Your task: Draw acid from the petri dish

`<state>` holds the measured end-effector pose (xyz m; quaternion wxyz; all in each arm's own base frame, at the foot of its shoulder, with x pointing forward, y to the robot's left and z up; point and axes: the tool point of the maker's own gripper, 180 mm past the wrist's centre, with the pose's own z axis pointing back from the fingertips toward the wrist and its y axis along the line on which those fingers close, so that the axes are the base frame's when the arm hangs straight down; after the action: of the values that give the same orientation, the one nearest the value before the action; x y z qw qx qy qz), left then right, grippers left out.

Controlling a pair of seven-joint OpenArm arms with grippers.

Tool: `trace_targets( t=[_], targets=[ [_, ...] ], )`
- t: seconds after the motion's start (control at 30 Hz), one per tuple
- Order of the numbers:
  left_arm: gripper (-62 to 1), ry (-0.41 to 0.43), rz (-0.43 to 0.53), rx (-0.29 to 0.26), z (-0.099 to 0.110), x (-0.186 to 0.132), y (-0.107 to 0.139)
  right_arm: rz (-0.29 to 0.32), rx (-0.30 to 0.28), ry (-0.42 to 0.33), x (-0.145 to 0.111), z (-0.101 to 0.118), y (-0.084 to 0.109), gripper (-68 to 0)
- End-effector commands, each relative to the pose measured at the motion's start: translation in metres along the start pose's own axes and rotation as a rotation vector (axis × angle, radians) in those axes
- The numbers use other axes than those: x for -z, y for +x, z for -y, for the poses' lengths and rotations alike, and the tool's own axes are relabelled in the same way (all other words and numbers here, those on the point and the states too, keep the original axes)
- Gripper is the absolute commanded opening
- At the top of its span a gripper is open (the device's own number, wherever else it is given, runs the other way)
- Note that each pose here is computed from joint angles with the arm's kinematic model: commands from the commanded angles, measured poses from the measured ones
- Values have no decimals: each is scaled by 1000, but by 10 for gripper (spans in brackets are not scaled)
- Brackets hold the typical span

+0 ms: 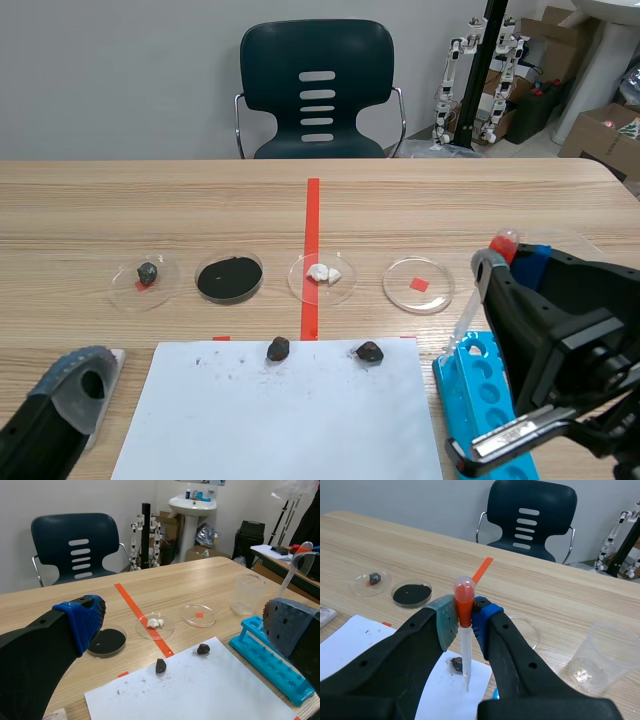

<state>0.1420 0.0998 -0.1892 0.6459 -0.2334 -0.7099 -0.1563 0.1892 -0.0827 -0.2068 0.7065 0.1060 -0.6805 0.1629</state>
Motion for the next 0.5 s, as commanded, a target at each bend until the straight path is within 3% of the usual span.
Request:
trace_targets(
  t=[0.0,0.47],
  targets=[
    [14,1,30,-8,2,2,8,43,-7,0,2,1,13,-590],
    [14,1,30,-8,2,2,8,78,-6,0,2,2,19,-590]
  ],
)
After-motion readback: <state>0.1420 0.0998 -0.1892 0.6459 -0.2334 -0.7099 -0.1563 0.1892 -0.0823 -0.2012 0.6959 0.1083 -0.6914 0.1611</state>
